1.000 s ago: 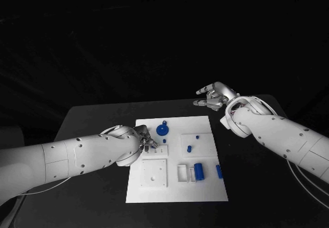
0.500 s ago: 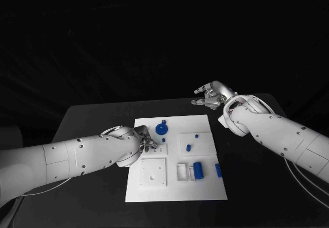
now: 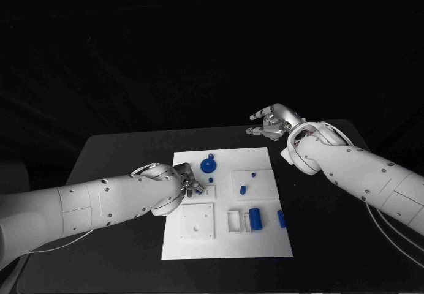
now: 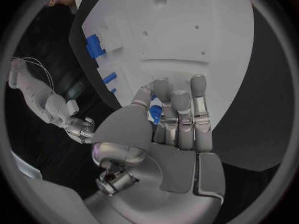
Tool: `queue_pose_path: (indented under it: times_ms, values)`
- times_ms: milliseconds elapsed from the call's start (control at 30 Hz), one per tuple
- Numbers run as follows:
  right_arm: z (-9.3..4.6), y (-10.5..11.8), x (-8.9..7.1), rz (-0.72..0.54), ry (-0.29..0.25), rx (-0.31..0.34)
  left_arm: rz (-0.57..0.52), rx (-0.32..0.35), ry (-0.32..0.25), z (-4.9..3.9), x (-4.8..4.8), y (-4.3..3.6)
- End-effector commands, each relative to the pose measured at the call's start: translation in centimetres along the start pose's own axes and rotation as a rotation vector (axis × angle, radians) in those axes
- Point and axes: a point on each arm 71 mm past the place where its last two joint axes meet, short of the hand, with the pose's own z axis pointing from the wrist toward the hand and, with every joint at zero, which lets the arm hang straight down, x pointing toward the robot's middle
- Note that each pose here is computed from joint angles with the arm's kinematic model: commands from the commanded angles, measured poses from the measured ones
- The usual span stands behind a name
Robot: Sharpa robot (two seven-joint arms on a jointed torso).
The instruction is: Assemble the parts on the task board
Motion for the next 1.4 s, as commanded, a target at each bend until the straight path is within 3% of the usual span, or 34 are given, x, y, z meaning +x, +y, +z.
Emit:
queue_pose_path:
  times_ms: [33, 1400]
  values:
    - [0.03, 0.18, 0.14, -0.008, 0.014, -0.01, 0.022, 0.009, 0.012, -0.01, 0.22, -0.22]
    - [0.12, 0.29, 0.37, -0.007, 0.025, -0.012, 0.044, -0.005, 0.026, 0.23, 0.15, 0.12]
